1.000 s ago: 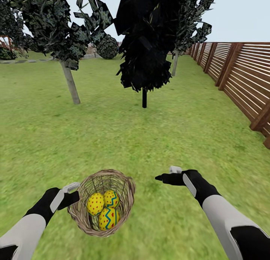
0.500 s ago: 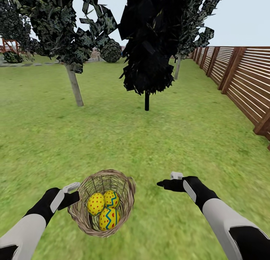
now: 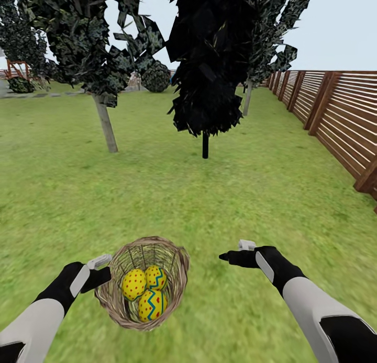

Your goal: Take the three Easter eggs out of the wicker basket on the lawn in the garden, then place them on the lawn next to a single tree (choose any tree) so that all three eggs are next to the same tree and none are left in the basket.

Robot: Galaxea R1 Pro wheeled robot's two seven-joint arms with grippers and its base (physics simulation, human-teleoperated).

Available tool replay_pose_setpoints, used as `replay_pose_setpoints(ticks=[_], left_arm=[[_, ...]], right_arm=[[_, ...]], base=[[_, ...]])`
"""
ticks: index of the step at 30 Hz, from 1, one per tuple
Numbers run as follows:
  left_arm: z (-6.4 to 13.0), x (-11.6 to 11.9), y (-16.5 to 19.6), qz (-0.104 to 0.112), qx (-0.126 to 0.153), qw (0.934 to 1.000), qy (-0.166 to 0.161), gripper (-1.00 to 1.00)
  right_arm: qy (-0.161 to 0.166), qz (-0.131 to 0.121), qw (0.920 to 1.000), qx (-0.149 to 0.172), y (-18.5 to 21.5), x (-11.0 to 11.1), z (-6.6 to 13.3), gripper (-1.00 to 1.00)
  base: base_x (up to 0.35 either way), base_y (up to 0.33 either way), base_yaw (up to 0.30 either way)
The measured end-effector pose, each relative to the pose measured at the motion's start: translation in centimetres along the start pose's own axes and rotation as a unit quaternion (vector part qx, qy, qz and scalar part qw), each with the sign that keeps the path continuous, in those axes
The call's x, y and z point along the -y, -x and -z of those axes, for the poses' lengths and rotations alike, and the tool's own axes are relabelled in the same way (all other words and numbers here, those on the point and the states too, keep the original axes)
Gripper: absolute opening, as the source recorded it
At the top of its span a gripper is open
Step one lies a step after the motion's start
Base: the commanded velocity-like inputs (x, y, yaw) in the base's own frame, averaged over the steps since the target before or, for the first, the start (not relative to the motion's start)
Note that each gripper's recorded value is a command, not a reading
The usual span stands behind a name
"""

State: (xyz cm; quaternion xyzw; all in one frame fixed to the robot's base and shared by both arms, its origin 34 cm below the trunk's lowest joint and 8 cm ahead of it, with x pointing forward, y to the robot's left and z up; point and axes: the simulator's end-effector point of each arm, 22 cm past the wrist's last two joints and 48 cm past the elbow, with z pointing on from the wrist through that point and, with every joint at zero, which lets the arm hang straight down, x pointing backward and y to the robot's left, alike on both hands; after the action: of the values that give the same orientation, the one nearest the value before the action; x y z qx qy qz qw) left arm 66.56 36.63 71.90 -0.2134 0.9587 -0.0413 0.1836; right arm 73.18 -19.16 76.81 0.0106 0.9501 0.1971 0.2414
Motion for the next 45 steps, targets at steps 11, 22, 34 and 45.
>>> replay_pose_setpoints(ticks=[11,22,34,45], left_arm=[[0.6,0.3,0.5,0.002,0.007,1.0000,-0.005,-1.00],[1.3,0.6,1.1,0.000,0.014,0.9999,-0.008,-1.00],[1.9,0.9,1.6,0.000,0.021,0.9997,-0.011,-1.00],[2.6,1.1,2.1,0.000,0.027,0.9995,-0.014,-1.00]], right_arm=[[0.001,0.003,1.0000,0.007,0.6,-0.3,0.6,1.00],[0.001,0.008,0.9999,0.014,1.3,-0.7,1.3,1.00],[-0.001,0.015,0.9997,0.020,1.9,-0.9,1.9,1.00],[-0.009,0.019,0.9994,0.026,2.4,-0.8,2.5,1.00]], base=[[0.000,0.000,0.086],[0.000,0.000,0.000],[0.000,0.000,0.139],[0.000,0.000,0.208]])
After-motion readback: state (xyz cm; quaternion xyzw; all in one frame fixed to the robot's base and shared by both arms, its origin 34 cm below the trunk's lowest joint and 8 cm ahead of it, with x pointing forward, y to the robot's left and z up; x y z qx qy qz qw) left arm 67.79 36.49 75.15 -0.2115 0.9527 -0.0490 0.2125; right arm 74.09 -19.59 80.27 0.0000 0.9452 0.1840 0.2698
